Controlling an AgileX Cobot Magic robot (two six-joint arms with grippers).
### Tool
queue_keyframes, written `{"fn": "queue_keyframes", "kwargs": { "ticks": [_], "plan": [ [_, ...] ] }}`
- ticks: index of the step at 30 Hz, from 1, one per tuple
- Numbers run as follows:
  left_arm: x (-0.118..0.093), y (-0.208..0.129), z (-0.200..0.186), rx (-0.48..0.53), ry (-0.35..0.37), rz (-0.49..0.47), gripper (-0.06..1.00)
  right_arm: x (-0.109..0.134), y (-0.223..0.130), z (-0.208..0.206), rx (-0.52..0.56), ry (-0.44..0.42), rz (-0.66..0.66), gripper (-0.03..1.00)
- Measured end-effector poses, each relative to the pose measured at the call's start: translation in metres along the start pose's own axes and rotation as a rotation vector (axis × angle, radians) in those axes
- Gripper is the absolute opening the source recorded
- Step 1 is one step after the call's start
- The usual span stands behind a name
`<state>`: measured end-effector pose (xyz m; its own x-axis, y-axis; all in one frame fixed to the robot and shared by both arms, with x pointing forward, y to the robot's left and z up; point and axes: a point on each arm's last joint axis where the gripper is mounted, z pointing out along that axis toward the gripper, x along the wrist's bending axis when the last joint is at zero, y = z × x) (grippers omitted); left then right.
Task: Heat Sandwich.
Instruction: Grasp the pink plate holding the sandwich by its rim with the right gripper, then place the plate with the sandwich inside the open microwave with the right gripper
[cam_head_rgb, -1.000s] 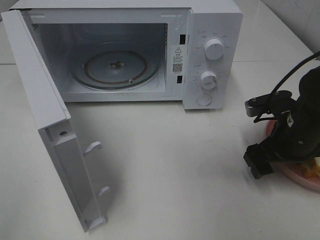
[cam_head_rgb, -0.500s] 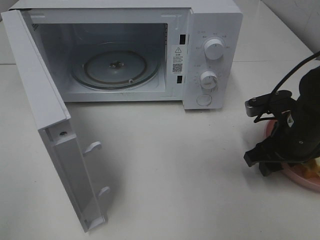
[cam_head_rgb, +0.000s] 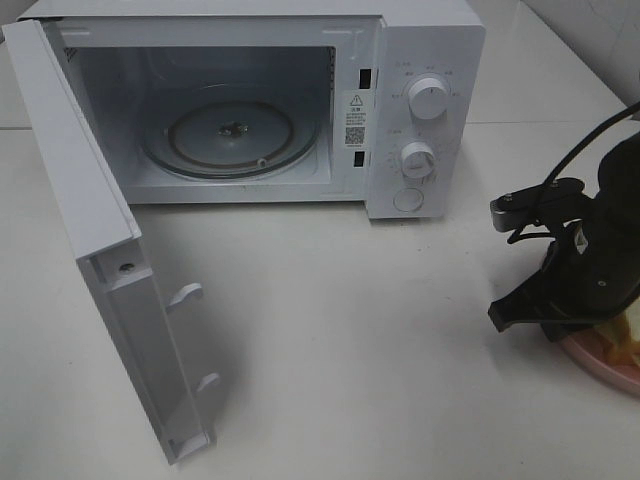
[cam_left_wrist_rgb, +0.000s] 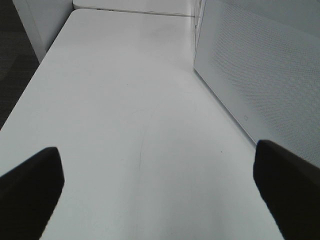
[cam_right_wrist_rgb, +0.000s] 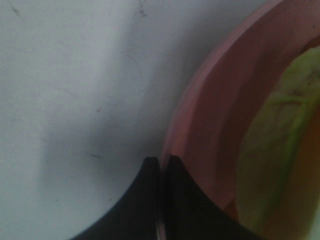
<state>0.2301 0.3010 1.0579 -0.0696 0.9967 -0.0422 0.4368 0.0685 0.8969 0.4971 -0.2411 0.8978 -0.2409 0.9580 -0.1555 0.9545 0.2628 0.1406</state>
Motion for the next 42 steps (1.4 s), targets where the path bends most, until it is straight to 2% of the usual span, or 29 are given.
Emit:
{"fn": "queue_keyframes", "kwargs": {
  "ticks": [25, 34, 38, 42],
  "plan": [
    [0.0, 0.0, 0.0, 0.0, 0.0, 0.0, 0.98, 0.0, -0.001, 0.0, 0.009, 0.0, -0.027, 0.02],
    [0.0, 0.0, 0.0, 0.0, 0.0, 0.0, 0.98, -0.002, -0.002, -0.006, 0.073, -0.07, -0.084, 0.02],
    [0.0, 0.0, 0.0, 0.0, 0.0, 0.0, 0.98, 0.006, -0.002, -0.017, 0.074, -0.134, -0.13, 0.02],
    [0.0, 0.0, 0.0, 0.0, 0.0, 0.0, 0.98, 0.008, -0.004, -0.021, 0.083, -0.155, -0.158, 0.02]
  ]
}}
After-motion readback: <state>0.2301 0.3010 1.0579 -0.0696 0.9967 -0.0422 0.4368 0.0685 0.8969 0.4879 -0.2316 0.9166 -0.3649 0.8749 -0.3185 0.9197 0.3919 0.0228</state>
